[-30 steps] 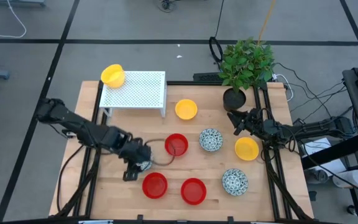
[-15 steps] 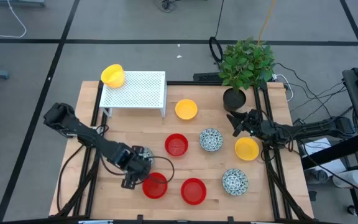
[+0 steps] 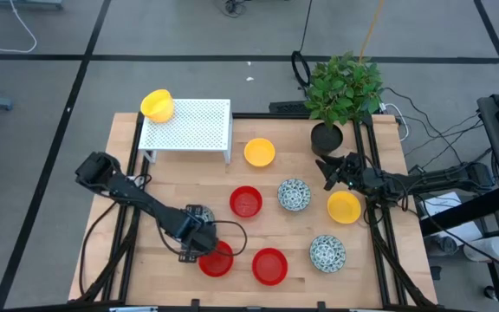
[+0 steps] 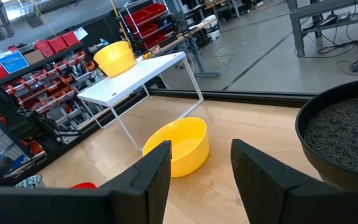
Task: Pick & Place Mini bowls
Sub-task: Put the green patterned bowl on the shelf
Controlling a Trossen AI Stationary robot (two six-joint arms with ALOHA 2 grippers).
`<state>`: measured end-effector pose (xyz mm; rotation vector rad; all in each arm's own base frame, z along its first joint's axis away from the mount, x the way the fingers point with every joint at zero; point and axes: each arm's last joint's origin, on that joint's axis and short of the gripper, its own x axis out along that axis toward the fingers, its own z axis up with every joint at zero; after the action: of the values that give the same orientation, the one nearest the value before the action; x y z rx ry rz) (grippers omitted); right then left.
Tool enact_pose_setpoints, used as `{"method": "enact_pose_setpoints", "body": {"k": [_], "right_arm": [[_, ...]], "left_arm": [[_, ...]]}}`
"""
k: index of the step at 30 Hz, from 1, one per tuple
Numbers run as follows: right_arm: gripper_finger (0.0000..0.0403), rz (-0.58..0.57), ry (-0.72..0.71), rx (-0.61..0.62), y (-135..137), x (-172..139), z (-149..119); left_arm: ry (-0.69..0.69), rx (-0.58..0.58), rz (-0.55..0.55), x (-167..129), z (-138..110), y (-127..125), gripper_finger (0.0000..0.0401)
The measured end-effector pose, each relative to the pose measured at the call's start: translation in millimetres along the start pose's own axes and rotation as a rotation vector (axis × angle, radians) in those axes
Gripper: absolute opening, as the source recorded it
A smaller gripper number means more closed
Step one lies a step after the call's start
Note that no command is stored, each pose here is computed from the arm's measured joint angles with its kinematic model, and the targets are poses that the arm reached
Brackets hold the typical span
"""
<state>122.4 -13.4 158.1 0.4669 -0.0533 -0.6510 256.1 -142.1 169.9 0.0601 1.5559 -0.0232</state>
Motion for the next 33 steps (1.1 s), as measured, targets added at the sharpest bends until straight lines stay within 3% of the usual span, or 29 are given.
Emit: {"method": "enact_pose_setpoints", "body": {"k": [8,13,21,24,27,33], "right_arm": [[0.0155,-0.003,0.004,-0.004,-0.3,0.0,-0.5],[0.0155,-0.003,0.005,-0.005,-0.4,0.0,-0.6],[0.0155,-0.002,0.003,-0.002,-0.2,0.0,-0.4],[0.0155,-0.002,0.002,-0.001,-0.1,0.0,-0.3],[0.0155,-0.002,0.001,0.006,-0.2,0.0,-0.2],[0.0155,-0.003,0.001,0.004,-0.2,0.0,-0.2]], "left_arm": [[-0.007,-0.070,0.022,-3.4,1.8,6.4,0.0017],[-0.038,-0.075,-0.008,-15.0,-1.8,9.4,0.0030],[-0.283,-0.111,-0.028,-86.9,-10.2,39.7,0.0012],[-0.433,-0.058,0.047,-119.2,-13.6,53.6,0.0027],[-0.520,-0.077,0.147,-144.7,-14.9,73.7,0.0037],[-0.418,-0.209,0.365,-170.1,-21.1,128.0,0.0019]]}}
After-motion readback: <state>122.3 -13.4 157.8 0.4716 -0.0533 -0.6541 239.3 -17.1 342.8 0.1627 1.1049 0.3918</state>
